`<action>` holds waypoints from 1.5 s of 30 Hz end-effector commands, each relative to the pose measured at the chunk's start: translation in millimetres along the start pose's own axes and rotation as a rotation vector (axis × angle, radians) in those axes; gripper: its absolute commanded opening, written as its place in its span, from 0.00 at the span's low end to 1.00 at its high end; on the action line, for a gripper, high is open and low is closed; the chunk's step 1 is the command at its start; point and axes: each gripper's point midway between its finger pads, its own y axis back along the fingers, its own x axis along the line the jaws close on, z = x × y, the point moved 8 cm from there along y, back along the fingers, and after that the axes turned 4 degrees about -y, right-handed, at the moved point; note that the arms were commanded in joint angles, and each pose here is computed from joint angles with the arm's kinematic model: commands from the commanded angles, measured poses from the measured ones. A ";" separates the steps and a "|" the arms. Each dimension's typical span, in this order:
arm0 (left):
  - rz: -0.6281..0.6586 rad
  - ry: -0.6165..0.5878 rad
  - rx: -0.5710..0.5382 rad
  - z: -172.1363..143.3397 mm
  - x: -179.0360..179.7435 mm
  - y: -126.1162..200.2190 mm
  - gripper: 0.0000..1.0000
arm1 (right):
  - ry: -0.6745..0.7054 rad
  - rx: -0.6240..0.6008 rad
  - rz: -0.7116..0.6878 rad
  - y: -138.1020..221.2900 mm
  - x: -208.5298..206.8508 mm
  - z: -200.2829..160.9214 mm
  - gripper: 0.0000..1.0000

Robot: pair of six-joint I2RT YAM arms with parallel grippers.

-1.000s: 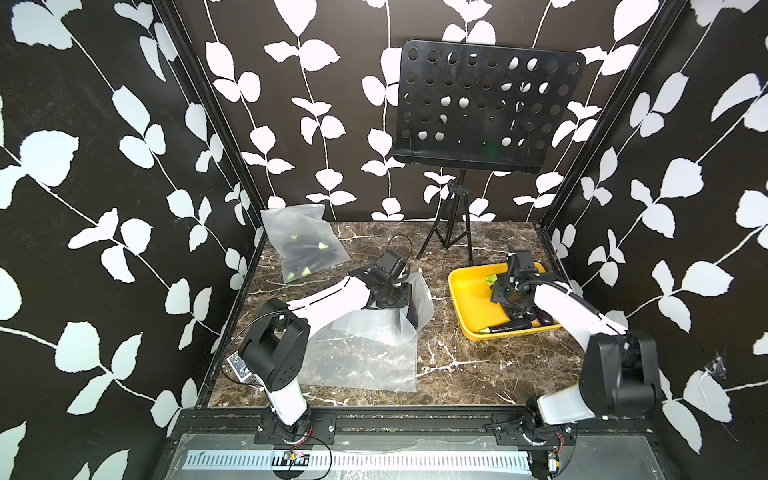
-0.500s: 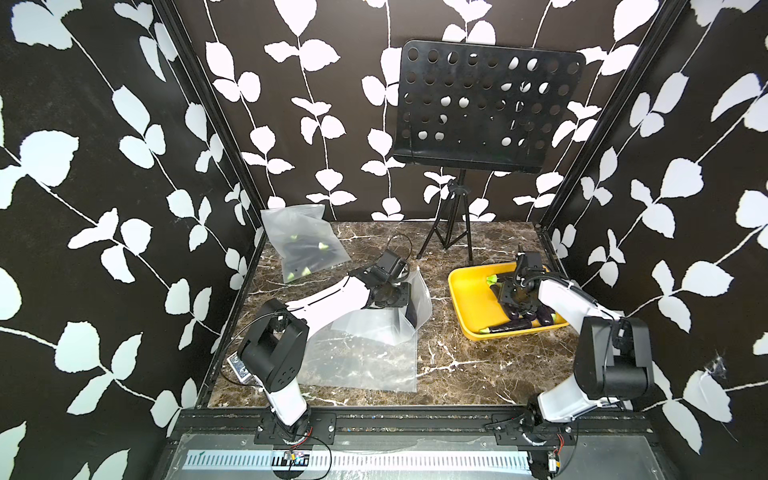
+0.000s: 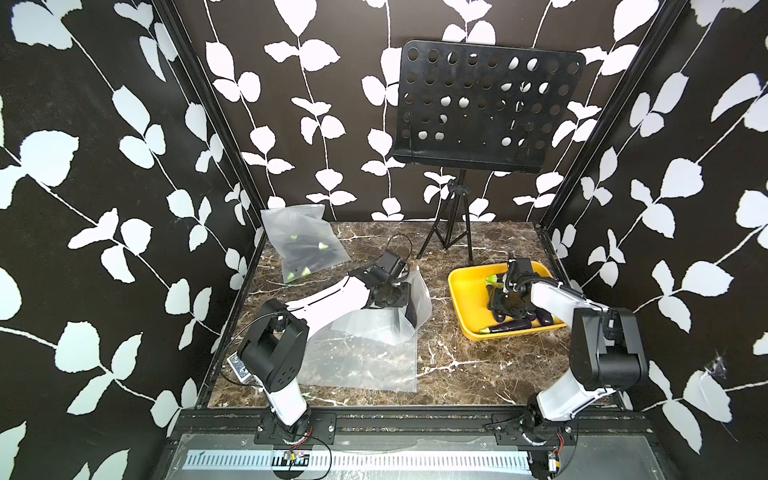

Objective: Place the eggplant in a zip-top bag and seal the zipper
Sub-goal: Pick up the eggplant from the basket, then place the eggplant in the zipper food storage bag.

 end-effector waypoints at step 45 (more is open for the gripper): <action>-0.019 -0.001 0.014 4.2 -11.3 -0.8 0.00 | 0.154 -0.413 0.753 85.5 197.8 -57.6 0.38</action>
